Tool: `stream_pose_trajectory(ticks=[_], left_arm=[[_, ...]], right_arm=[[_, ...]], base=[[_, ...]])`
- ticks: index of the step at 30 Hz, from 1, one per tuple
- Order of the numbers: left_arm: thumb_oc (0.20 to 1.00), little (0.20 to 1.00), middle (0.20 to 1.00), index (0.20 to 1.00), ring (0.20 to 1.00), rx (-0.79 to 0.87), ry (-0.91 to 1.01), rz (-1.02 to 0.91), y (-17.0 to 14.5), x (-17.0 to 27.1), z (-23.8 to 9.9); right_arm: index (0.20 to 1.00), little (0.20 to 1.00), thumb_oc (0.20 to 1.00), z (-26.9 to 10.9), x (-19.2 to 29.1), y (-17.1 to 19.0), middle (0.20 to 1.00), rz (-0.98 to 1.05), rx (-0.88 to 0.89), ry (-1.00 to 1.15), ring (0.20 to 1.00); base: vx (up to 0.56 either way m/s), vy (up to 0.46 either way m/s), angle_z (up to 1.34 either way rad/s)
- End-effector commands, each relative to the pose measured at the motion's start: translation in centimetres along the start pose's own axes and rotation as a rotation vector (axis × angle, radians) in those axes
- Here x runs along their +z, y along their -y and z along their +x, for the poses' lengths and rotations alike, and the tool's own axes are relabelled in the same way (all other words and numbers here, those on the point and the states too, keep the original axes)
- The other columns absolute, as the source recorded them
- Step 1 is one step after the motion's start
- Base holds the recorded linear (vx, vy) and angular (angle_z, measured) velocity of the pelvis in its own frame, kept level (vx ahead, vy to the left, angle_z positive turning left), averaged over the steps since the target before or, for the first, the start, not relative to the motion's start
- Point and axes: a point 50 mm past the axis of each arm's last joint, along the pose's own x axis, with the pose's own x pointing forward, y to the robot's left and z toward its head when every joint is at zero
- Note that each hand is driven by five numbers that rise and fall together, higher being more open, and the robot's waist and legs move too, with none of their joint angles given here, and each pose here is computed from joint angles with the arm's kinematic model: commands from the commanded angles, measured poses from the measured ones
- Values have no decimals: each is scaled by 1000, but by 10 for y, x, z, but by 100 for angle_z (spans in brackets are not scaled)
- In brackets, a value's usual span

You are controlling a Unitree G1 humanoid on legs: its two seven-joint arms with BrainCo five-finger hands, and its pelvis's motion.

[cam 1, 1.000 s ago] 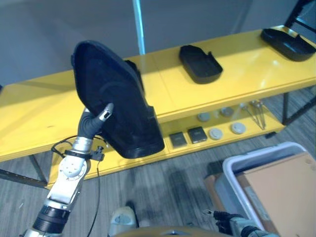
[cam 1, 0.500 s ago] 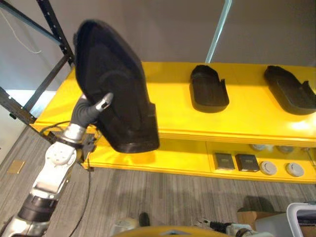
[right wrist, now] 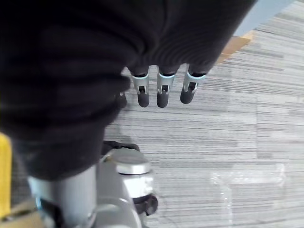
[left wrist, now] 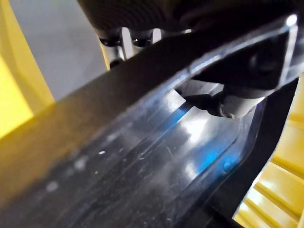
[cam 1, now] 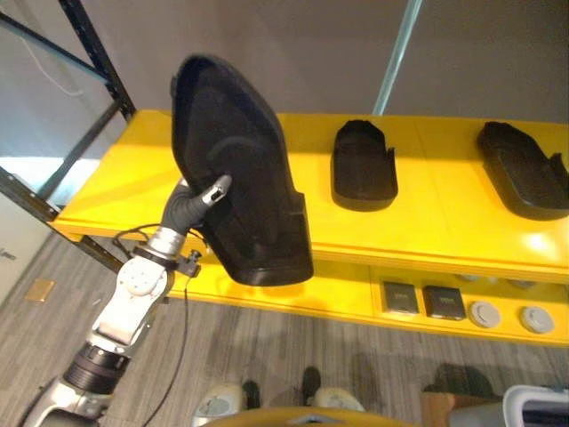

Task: Move parts from the plastic box to the shelf.

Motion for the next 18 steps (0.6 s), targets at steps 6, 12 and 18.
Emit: stream_pose_trajectory(ticks=[6,12,18], left_arm=[[200,200,200,200,200,163,111,182,-35,20,0],[200,200,200,200,200,261,52,329,-62,13,-10],[200,200,200,200,200,247,25,373,-76,17,0]], right_arm=[[1000,1000,1000,-7,8,27,1000,48,-78,26,1000],[1000,1000,1000,-11,14,42,1000,17,-164,90,1000],[1000,1000,1000,-4,-4,23,1000,27,-133,25,1000]], base=[[238,280,-6],[203,377,-29],[144,348,-41]])
